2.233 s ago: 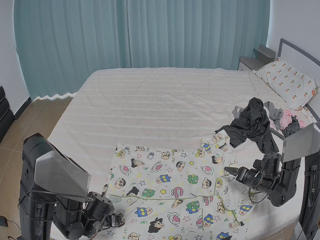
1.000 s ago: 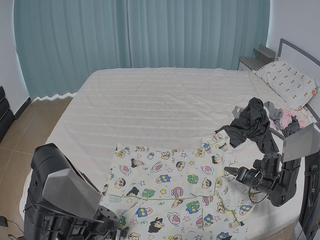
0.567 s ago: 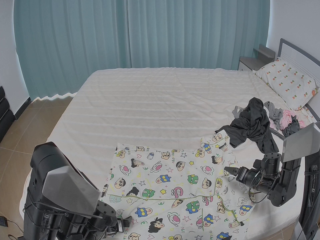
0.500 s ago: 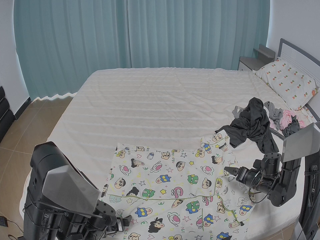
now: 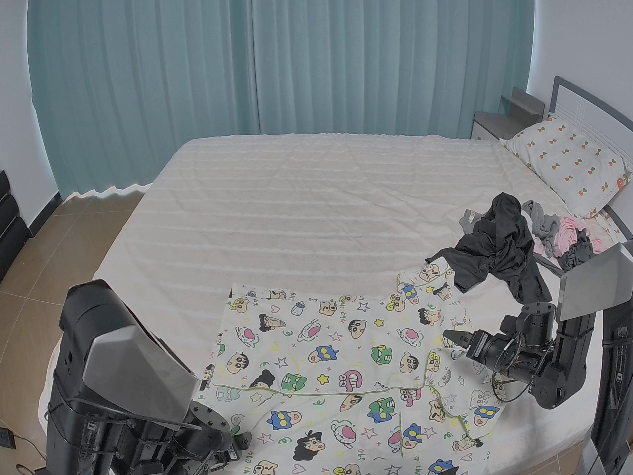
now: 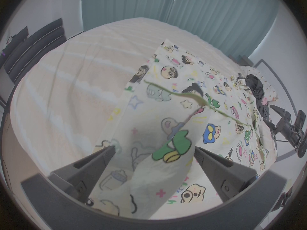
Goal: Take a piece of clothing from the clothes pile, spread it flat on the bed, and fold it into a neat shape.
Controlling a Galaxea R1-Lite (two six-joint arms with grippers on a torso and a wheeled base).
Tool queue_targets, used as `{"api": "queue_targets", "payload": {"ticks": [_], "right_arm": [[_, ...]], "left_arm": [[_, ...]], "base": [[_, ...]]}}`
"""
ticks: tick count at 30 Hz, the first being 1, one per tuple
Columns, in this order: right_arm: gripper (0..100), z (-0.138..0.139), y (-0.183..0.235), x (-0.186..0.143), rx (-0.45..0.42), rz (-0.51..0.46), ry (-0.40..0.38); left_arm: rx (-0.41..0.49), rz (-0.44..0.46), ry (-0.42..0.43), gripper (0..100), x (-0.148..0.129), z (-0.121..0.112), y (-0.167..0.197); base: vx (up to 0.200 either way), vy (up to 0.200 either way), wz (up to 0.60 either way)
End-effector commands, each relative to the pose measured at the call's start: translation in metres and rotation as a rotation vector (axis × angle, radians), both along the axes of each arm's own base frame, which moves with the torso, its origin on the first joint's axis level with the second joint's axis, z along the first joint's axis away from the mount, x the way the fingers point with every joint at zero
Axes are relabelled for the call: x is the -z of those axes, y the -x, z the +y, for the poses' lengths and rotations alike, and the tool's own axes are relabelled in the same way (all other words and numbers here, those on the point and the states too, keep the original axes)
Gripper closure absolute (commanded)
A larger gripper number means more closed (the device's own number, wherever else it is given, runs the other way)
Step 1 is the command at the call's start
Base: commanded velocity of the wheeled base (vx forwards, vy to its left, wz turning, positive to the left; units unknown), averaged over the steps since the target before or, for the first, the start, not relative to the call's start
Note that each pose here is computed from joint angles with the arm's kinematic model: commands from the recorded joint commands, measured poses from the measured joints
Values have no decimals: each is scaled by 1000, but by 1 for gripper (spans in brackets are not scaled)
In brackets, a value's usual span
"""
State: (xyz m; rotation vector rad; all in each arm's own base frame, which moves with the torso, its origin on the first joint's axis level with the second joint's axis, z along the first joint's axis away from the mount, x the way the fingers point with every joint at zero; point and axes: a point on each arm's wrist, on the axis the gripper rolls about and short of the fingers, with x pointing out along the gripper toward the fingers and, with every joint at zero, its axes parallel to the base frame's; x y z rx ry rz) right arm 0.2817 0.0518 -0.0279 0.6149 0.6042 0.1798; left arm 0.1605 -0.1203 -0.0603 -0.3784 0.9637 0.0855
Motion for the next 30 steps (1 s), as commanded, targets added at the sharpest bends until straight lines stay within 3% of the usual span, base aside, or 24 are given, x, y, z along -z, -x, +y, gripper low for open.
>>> {"api": "queue_targets", "payload": {"ticks": [1, 3, 24, 27, 30], "right_arm": [[0, 0, -1, -1, -1, -11, -2], [0, 1, -1, -1, -2, -11, -2], [0, 1, 0, 0, -2, -8, -2], [0, 1, 0, 0, -1, -9, 0], [0, 1, 0, -1, 1, -9, 0]], "left_arm": [[-5, 15, 123, 0, -20, -1, 4], [-1, 32, 187, 0, -27, -1, 4], [-91, 33, 275, 0, -29, -6, 2], [-158, -3, 342, 0, -34, -10, -5], [-185, -30, 351, 0, -35, -13, -9]], "base": [[0, 0, 0], [0, 0, 0], [0, 0, 0], [0, 0, 0], [0, 0, 0]]}}
